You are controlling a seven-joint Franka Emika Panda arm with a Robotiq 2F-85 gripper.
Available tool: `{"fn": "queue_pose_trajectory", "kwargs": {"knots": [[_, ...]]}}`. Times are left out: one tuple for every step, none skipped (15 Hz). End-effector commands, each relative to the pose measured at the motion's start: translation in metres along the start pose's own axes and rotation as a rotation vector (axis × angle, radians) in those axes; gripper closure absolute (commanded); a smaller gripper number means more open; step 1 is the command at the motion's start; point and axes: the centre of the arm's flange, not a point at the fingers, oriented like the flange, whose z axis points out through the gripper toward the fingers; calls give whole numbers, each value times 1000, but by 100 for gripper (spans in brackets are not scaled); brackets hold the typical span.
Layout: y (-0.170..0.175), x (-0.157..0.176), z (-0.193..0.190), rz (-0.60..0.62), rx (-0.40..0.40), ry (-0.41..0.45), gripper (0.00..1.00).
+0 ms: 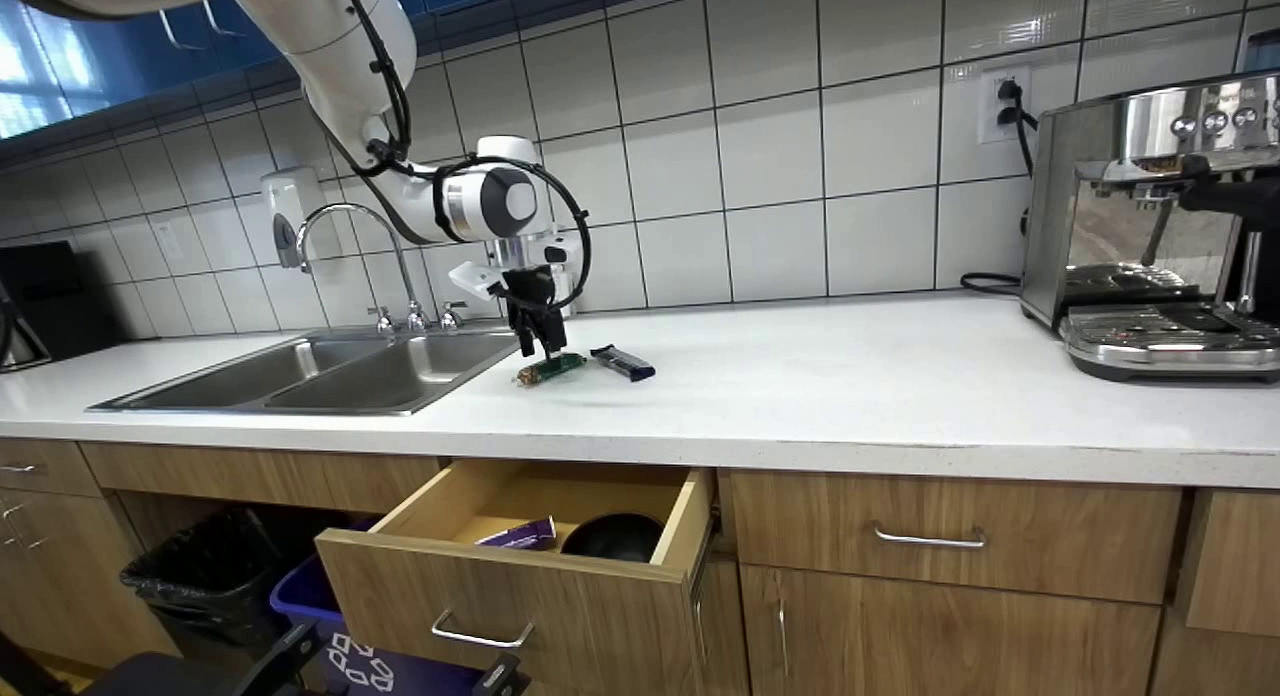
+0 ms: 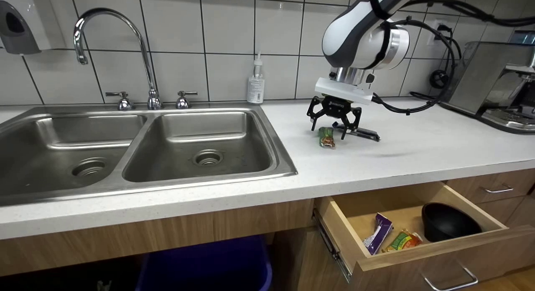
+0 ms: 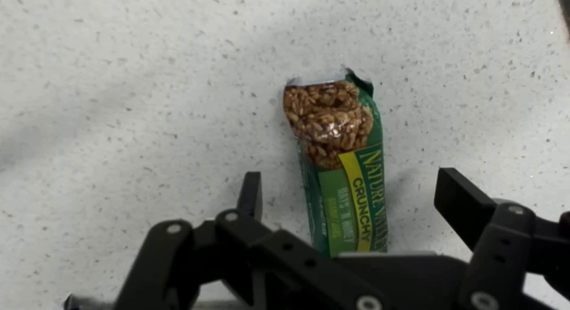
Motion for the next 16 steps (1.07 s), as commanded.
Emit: {"fn": "queue_pose_trajectory", "kwargs": {"knots": [[-19, 15, 4, 0, -37, -5, 0], [-21, 16, 5, -1, -38, -7, 0], [-22, 18, 7, 0, -40, -9, 0], [-22, 19, 9, 0, -40, -10, 0], [-22, 21, 9, 0, -41, -13, 0], [-22, 22, 11, 1, -43, -14, 0], [-22, 24, 11, 2, -45, -15, 0], [-22, 25, 12, 2, -47, -15, 0], [-22, 27, 13, 4, -46, -16, 25], [-22, 28, 14, 3, -48, -15, 26], [-22, 28, 14, 3, -48, -14, 32], [-22, 29, 14, 3, -48, -13, 42], [-22, 30, 14, 3, -48, -12, 49], [-21, 31, 12, 4, -51, -14, 58], [-21, 31, 10, 3, -52, -14, 64], [-20, 30, 9, 0, -50, -13, 73]]}}
